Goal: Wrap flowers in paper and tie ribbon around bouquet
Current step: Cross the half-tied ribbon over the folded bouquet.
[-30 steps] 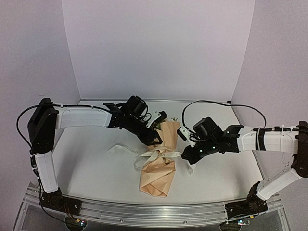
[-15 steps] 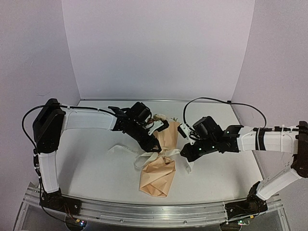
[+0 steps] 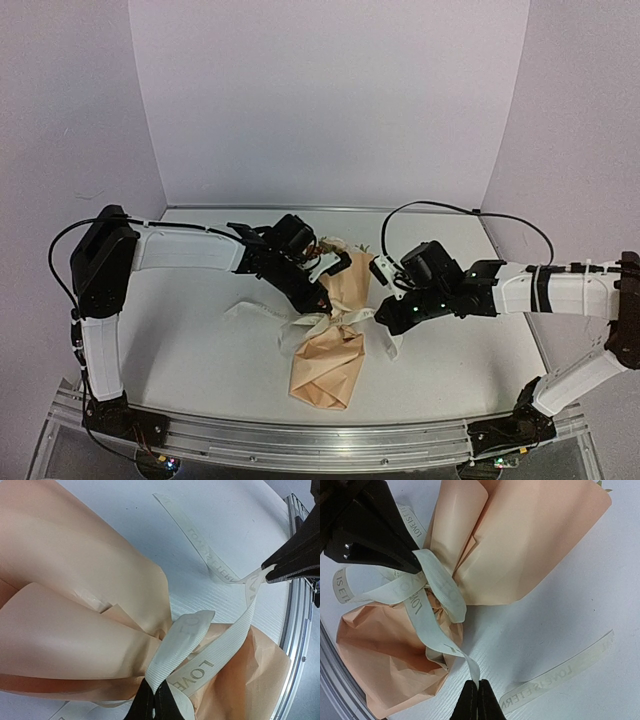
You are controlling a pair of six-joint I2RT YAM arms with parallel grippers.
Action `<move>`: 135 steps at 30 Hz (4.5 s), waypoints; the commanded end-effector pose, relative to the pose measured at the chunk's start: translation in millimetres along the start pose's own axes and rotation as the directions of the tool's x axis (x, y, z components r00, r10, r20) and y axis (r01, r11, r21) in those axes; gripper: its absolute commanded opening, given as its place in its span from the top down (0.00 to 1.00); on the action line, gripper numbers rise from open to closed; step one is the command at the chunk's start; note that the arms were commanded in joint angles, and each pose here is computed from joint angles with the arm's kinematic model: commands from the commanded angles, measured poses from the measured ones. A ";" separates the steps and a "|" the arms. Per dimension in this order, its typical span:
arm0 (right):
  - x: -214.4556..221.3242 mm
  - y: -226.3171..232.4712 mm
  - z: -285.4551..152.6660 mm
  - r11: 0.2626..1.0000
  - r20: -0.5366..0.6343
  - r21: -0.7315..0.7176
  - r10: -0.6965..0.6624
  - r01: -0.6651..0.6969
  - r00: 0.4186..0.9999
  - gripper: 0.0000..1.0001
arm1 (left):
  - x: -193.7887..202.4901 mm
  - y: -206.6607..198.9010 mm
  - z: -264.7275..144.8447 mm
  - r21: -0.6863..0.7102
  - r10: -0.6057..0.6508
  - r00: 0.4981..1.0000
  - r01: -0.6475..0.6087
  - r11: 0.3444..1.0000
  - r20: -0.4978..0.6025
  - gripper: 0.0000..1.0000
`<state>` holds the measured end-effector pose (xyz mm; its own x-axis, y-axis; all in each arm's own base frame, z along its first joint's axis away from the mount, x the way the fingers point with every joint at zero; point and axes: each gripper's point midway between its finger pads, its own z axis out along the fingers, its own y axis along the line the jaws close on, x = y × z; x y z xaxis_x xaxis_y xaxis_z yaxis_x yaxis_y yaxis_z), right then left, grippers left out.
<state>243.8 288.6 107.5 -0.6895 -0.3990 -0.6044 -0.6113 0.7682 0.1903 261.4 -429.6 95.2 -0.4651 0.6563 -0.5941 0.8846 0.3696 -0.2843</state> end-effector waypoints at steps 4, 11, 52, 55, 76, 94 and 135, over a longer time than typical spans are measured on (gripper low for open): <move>-22.4 28.8 2.6 0.989 0.058 -0.146 0.042 -0.033 0.997 1.00 | -25.9 -19.3 -10.7 0.079 0.011 0.996 -0.018 0.997 0.085 1.00; -30.6 43.0 26.2 0.962 0.039 -0.230 0.158 -0.145 0.987 1.00 | -31.9 -24.7 -15.2 0.103 0.008 0.994 -0.019 0.995 0.110 1.00; -73.0 7.3 73.2 0.944 0.296 -0.135 0.328 -0.301 0.897 1.00 | -39.6 -40.6 -26.9 0.170 0.013 0.987 -0.041 0.985 0.159 0.97; -75.6 15.0 74.8 0.941 0.298 -0.182 0.328 -0.284 0.897 1.00 | -35.3 -37.2 -18.3 0.173 0.009 0.991 -0.032 0.984 0.133 0.88; -64.4 10.5 82.7 0.935 0.292 -0.213 0.337 -0.283 0.895 1.00 | -48.8 -7.9 -42.7 0.164 -0.091 0.966 0.051 0.985 0.241 0.46; -66.5 11.0 76.4 0.952 0.295 -0.198 0.285 -0.234 0.912 1.00 | -47.6 -22.1 -46.0 0.334 -0.117 0.974 0.047 0.942 0.192 0.75; -62.1 18.5 49.2 0.954 0.304 -0.234 0.257 -0.189 0.918 0.80 | -24.3 4.3 1.8 0.300 -0.226 0.973 0.200 0.933 0.052 0.80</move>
<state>296.8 354.9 94.9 -0.6875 -0.0383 -0.7252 -0.5295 0.7099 0.4645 267.6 -439.5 96.8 -0.6592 0.5354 -0.5280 0.7299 0.2870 -0.6204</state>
